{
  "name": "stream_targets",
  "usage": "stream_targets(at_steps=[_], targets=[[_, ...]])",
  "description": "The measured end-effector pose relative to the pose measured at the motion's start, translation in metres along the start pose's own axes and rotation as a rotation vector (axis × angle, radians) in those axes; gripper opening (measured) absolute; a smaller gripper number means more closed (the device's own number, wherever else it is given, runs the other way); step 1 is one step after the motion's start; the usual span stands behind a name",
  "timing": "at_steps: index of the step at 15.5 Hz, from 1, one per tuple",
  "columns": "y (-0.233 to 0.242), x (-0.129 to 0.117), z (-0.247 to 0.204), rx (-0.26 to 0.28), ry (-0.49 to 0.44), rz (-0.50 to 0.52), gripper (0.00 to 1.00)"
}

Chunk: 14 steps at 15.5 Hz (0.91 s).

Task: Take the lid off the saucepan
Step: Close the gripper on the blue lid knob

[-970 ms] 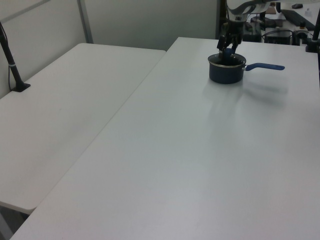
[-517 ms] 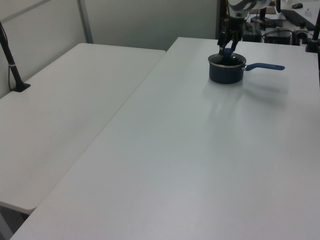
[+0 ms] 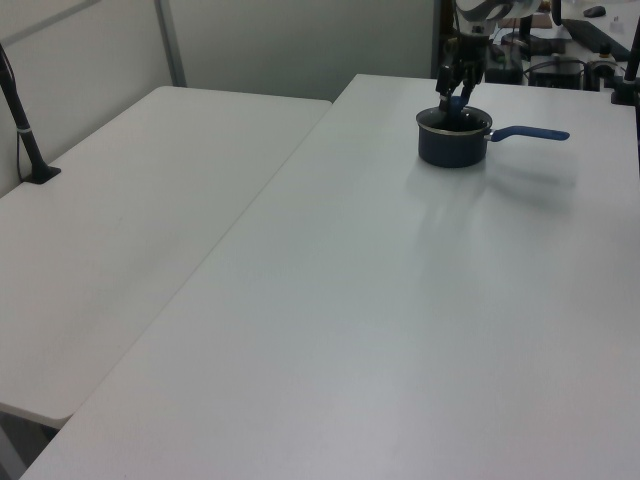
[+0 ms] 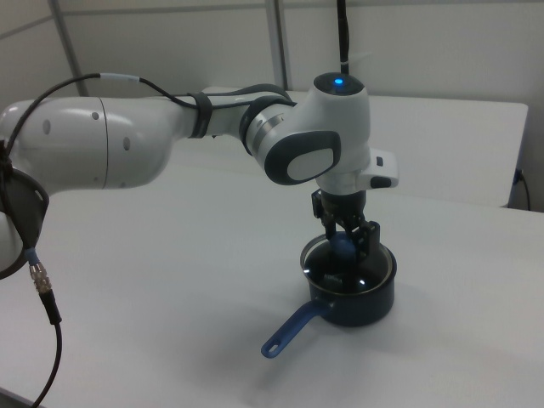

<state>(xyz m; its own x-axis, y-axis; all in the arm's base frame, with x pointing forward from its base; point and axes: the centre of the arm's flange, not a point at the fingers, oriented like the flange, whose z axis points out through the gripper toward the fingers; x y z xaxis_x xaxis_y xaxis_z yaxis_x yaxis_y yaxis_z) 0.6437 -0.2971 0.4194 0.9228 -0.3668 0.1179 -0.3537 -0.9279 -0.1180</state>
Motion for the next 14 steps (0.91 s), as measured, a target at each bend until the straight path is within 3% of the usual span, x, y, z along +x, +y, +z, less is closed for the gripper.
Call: stream_targets(at_steps=[14], targets=[[0.0020,-0.0017,-0.0037,0.002,-0.010,-0.001,0.67]])
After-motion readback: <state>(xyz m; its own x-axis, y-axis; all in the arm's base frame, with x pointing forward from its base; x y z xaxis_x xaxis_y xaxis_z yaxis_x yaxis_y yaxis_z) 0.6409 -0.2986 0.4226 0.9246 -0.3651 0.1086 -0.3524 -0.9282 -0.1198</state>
